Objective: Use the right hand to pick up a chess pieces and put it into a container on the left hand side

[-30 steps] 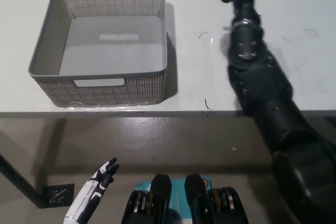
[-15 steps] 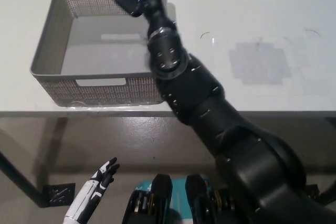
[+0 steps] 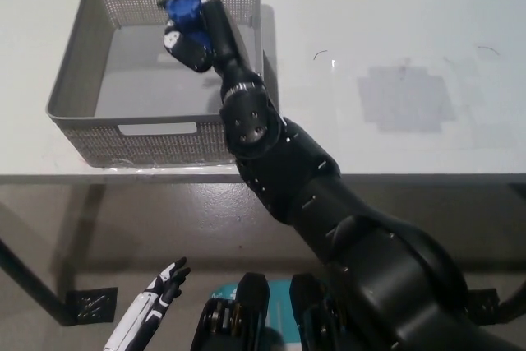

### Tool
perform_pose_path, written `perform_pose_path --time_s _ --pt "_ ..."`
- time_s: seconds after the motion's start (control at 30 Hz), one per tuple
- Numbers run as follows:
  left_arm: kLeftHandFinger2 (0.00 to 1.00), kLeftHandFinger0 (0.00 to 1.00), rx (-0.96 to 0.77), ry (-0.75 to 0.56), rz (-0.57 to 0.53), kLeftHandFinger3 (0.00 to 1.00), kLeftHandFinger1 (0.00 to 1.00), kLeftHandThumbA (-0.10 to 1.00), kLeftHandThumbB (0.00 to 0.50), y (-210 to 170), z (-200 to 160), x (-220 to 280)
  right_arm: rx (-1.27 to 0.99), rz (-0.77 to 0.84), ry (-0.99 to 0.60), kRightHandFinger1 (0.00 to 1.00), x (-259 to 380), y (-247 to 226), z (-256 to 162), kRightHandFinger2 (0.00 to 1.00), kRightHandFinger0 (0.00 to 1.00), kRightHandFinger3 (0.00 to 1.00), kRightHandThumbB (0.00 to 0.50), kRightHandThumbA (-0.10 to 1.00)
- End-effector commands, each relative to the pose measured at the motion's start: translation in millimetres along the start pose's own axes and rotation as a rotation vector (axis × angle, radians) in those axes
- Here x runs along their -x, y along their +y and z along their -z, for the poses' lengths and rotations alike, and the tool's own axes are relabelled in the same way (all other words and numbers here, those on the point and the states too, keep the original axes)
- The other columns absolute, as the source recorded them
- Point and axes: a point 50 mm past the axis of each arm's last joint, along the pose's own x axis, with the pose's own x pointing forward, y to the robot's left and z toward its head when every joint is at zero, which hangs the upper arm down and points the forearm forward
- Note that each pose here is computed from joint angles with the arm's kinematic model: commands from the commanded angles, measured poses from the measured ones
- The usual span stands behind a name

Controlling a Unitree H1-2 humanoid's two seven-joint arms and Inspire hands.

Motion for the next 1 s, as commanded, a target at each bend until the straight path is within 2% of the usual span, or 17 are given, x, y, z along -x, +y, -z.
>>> perform_pose_path --time_s 0.0,0.13,0.27,0.3,0.33,0.37,0.4,0.43,0.47,0.5,0.53,0.57,0.63,0.7,0.77,0.87,0.97 --pt "1.00 1.00 -0.001 -0.024 0.017 1.00 1.00 1.00 0.353 -1 -6 2 -0.007 -0.008 -0.082 0.25 -7 -6 -13 0.64 0.00 0.54 0.117 -0.10" --pt "1.00 1.00 -0.008 -0.036 0.012 1.00 1.00 1.00 0.357 2 -8 -6 -0.001 0.000 -0.076 0.29 -10 -15 -12 0.68 0.00 0.57 0.107 -0.10" --pt "1.00 1.00 0.010 -0.037 0.029 1.00 1.00 1.00 0.349 -7 -6 -6 0.006 -0.028 -0.047 0.43 -9 -25 1 0.82 0.01 0.79 0.126 -0.10" --pt "1.00 1.00 0.016 -0.033 0.029 1.00 1.00 1.00 0.354 -7 -5 -5 0.001 -0.038 -0.034 0.50 -9 -27 3 0.84 0.09 0.80 0.156 -0.10" --pt "1.00 1.00 0.015 -0.032 0.030 1.00 1.00 1.00 0.354 -7 -4 -4 0.005 -0.045 -0.033 0.61 -8 -27 5 0.96 0.20 0.89 0.172 -0.08" --pt "1.00 1.00 0.014 -0.031 0.031 1.00 1.00 1.00 0.357 -7 -4 -3 0.019 -0.056 -0.040 0.76 -8 -29 7 1.00 0.42 0.92 0.193 0.02" --pt "1.00 1.00 0.014 -0.030 0.032 1.00 1.00 1.00 0.362 -7 -4 -3 0.024 -0.066 -0.043 0.77 -8 -30 8 0.95 0.53 0.92 0.214 0.15" --pt "1.00 1.00 0.012 -0.030 0.028 1.00 1.00 1.00 0.362 -5 -4 -2 0.020 -0.083 -0.047 0.77 -9 -30 7 0.91 0.59 0.97 0.237 0.24" --pt "1.00 1.00 0.012 -0.028 0.029 1.00 1.00 1.00 0.368 -4 -4 -2 0.011 -0.103 -0.047 0.91 -9 -31 7 1.00 0.75 1.00 0.275 0.33" --pt "1.00 1.00 0.010 -0.026 0.031 1.00 1.00 1.00 0.378 -4 -3 -3 0.006 -0.131 -0.040 0.99 -10 -33 8 1.00 0.84 1.00 0.294 0.43" --pt "1.00 1.00 0.008 -0.026 0.031 1.00 1.00 1.00 0.379 -4 -3 -3 -0.002 -0.143 -0.038 1.00 -10 -34 9 1.00 0.92 1.00 0.324 0.51" --pt "1.00 1.00 0.009 -0.021 0.028 1.00 1.00 1.00 0.378 -4 -2 1 -0.009 -0.152 -0.036 1.00 -9 -31 9 1.00 0.93 1.00 0.336 0.53" --pt "1.00 1.00 -0.007 -0.027 0.024 1.00 1.00 1.00 0.367 -3 -3 1 0.012 -0.175 -0.046 1.00 -9 -32 9 1.00 1.00 1.00 0.356 0.68" --pt "1.00 1.00 -0.006 -0.027 0.025 1.00 1.00 1.00 0.371 -3 -3 1 0.060 -0.192 -0.042 1.00 -9 -34 12 1.00 1.00 1.00 0.376 0.82" --pt "1.00 1.00 -0.012 -0.023 0.028 1.00 1.00 1.00 0.388 -3 -3 0 0.063 -0.203 -0.030 1.00 -9 -36 14 1.00 1.00 1.00 0.401 0.88" --pt "1.00 1.00 -0.008 -0.020 0.034 1.00 1.00 1.00 0.377 -4 -1 3 0.057 -0.207 -0.022 1.00 -8 -39 18 1.00 1.00 1.00 0.432 0.94" --pt "1.00 1.00 -0.011 -0.027 0.036 1.00 1.00 1.00 0.374 -4 -2 3 0.053 -0.191 -0.033 1.00 -10 -46 16 1.00 1.00 1.00 0.415 0.96"
